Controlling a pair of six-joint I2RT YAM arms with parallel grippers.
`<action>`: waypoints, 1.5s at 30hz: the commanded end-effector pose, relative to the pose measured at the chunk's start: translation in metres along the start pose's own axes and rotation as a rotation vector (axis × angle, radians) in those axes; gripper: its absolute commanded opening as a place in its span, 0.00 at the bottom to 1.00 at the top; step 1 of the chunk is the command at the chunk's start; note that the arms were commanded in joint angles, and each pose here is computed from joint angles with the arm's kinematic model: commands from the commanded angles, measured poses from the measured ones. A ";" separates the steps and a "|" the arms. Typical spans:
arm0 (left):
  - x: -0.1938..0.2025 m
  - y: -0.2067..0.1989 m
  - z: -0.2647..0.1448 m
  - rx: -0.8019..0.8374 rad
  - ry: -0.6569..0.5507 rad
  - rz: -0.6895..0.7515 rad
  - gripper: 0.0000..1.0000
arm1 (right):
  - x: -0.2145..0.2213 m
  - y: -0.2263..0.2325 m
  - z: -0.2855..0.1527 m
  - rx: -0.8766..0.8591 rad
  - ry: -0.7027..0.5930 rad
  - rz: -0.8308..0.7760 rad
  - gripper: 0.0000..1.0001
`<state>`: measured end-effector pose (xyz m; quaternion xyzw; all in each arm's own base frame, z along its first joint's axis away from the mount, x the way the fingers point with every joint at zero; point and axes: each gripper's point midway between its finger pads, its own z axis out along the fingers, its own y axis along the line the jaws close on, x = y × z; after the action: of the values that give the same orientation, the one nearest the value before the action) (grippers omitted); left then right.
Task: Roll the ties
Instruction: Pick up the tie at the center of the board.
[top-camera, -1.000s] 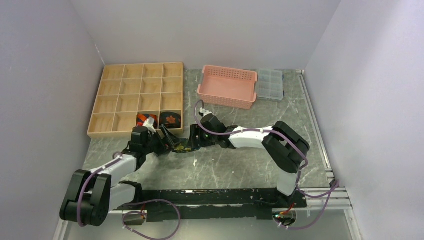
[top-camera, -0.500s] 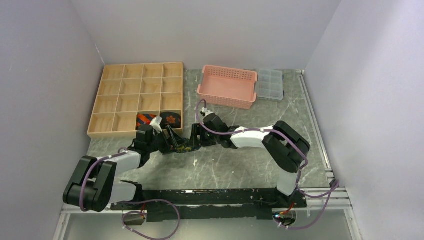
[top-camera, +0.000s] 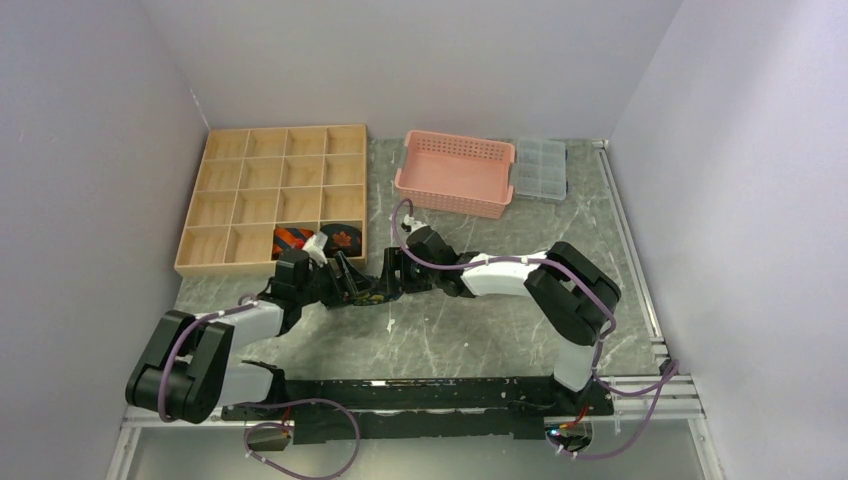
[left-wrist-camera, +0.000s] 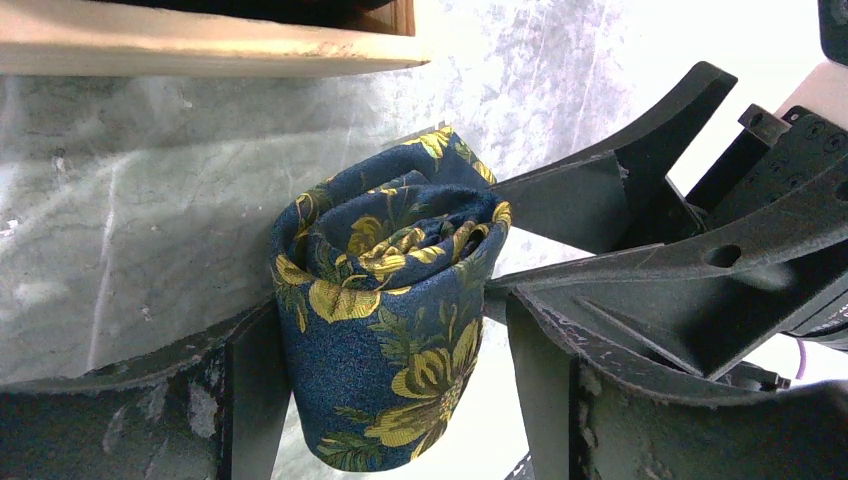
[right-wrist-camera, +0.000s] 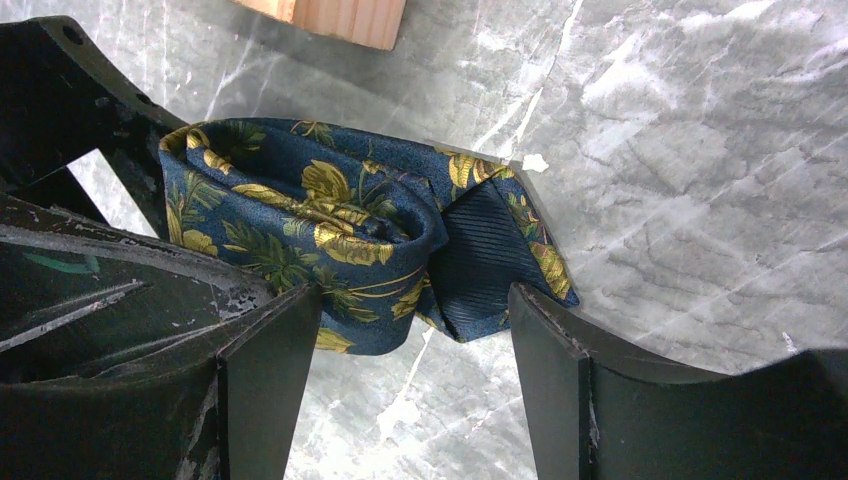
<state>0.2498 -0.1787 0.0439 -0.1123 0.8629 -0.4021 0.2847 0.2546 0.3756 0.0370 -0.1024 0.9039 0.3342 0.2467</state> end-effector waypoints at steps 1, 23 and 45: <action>-0.008 -0.014 -0.003 0.032 -0.024 0.053 0.77 | 0.015 -0.031 0.001 0.103 0.031 0.003 0.73; -0.015 -0.007 -0.013 -0.044 -0.070 0.066 0.85 | 0.018 -0.035 0.002 0.105 0.028 0.013 0.73; -0.005 -0.014 0.003 0.043 -0.008 0.075 0.67 | 0.024 -0.046 0.001 0.098 0.039 0.050 0.73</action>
<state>0.2507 -0.1767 0.0414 -0.1045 0.8695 -0.3843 0.2922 0.2579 0.3743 0.0374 -0.0882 0.8937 0.3604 0.2523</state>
